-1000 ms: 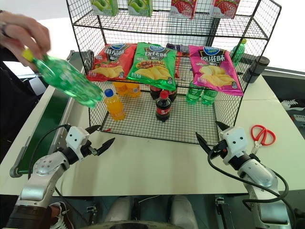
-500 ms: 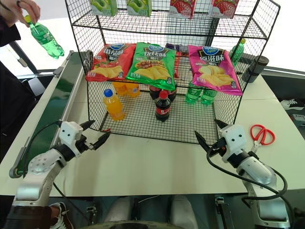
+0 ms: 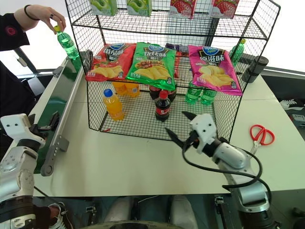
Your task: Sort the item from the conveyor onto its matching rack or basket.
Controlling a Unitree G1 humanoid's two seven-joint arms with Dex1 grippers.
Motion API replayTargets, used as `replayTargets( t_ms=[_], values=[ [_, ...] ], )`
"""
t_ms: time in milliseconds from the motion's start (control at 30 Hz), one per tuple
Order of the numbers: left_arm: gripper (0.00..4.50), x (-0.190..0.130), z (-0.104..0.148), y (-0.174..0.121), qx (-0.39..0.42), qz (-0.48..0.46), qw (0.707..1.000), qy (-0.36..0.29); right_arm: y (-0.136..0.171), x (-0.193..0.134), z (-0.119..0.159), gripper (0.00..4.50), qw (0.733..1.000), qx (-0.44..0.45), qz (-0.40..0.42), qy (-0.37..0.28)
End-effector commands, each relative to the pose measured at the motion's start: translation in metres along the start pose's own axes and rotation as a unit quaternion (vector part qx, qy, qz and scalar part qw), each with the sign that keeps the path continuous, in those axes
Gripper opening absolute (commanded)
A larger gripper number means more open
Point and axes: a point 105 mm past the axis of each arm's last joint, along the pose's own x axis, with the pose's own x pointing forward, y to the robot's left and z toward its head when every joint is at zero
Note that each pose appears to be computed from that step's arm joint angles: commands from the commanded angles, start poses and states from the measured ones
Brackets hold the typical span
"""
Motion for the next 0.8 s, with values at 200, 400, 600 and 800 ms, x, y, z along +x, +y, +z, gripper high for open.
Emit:
replayTargets(
  t_ms=[200,400,600,800],
  values=[
    [4.50,-0.005,0.003,0.010,0.015,0.022,1.000,-0.007,0.030,0.009,0.011,4.47,0.999,0.008,0.022,-0.034],
    [4.50,-0.003,-0.005,0.016,0.014,0.036,0.999,0.005,0.030,0.011,0.013,4.47,0.999,-0.016,0.014,-0.035],
    [4.50,-0.001,-0.006,0.015,0.017,0.035,0.999,0.003,0.033,0.013,0.013,4.47,0.999,-0.015,0.022,-0.041],
    [4.50,0.000,-0.004,0.016,0.015,0.038,0.999,-0.006,0.037,0.016,0.008,4.47,0.998,0.031,0.043,-0.020]
  ],
)
